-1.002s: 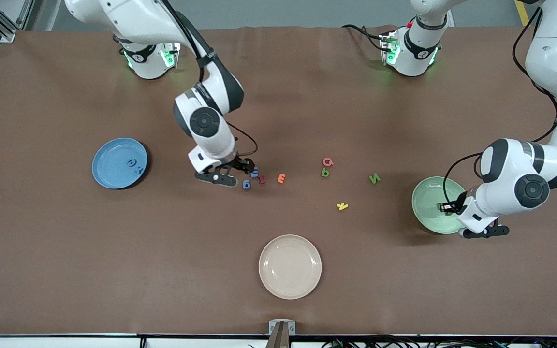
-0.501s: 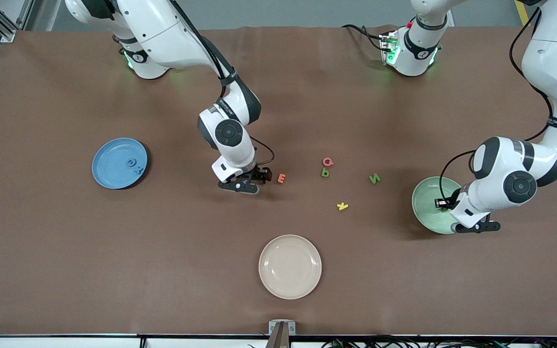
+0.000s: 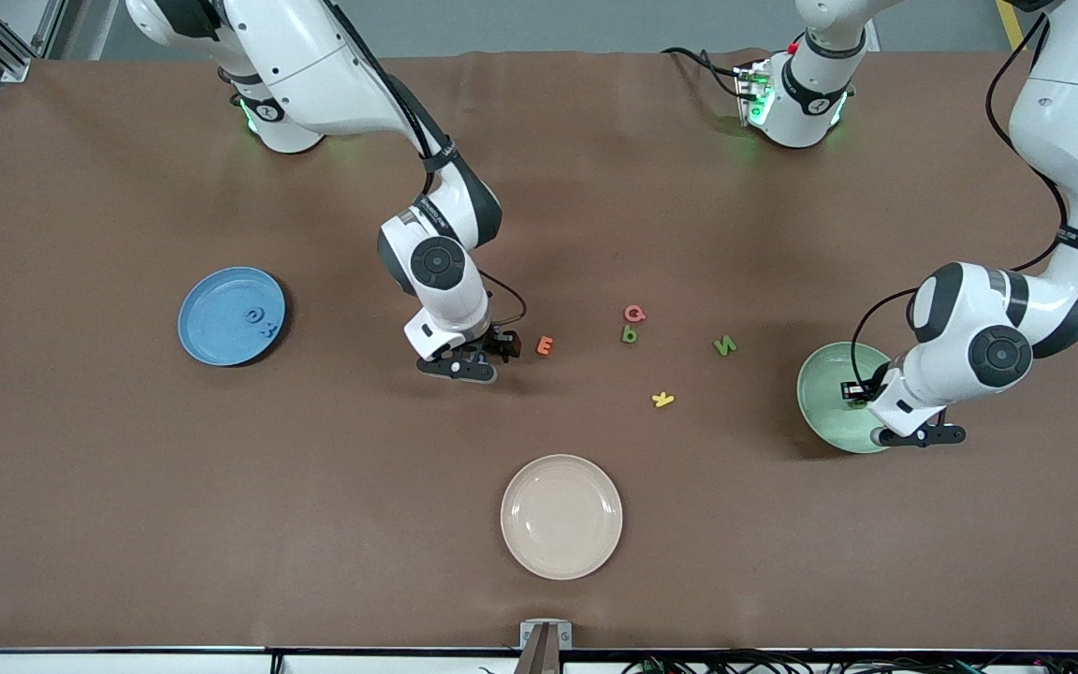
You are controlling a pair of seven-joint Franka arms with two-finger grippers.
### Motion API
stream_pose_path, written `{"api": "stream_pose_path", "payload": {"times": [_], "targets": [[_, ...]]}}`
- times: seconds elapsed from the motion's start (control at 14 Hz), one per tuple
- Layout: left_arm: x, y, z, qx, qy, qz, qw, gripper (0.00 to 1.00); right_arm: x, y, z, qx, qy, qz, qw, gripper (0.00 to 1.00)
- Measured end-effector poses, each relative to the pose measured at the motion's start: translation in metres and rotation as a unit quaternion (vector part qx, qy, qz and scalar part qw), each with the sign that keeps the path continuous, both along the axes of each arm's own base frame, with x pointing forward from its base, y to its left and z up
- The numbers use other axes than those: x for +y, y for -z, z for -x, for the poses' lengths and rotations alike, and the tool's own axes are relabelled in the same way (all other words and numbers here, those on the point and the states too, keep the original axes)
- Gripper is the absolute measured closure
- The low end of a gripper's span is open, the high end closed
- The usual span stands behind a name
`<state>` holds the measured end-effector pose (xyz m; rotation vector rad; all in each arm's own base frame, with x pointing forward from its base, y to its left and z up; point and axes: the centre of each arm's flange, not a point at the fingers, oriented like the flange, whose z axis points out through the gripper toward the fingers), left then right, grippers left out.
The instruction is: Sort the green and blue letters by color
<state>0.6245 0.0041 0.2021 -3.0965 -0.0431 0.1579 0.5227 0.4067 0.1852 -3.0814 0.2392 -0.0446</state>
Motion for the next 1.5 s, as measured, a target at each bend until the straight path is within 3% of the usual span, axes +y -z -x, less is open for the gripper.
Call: {"api": "stream_pose_path", "payload": {"times": [0.14,0.21,0.36,1.0,1.14,1.43,1.5], "targets": [[0.0016,0.0,0.0,0.0,0.0,-0.001,1.0,0.72,-0.0022,0.0002,-0.0014,-0.002,-0.007,0.005,1.0,0.18],[0.002,0.0,0.0,-0.001,0.0,-0.001,1.0,0.72,-0.0033,0.0005,-0.0018,-0.002,-0.011,0.008,1.0,0.18],[0.0018,-0.0004,-0.0006,-0.003,0.0,0.0,1.0,0.72,-0.0042,0.0011,-0.0017,-0.001,-0.015,0.011,1.0,0.31],[-0.0001,0.0021,-0.0019,-0.011,0.0,0.005,1.0,0.72,-0.0069,0.0089,0.0057,0.01,-0.026,0.024,0.999,0.39],[-0.0003,0.003,-0.0015,-0.01,0.001,0.005,1.0,0.72,-0.0055,0.0072,0.0058,0.009,-0.027,0.023,0.999,0.49],[-0.0017,0.0028,-0.0019,-0.012,0.003,0.005,1.0,0.7,-0.0054,0.0059,0.0046,0.008,-0.027,0.022,0.999,0.6],[-0.0023,0.0027,-0.0021,-0.014,0.006,0.003,1.0,0.65,-0.0052,0.0052,0.0041,0.007,-0.027,0.021,0.999,0.67]]}}
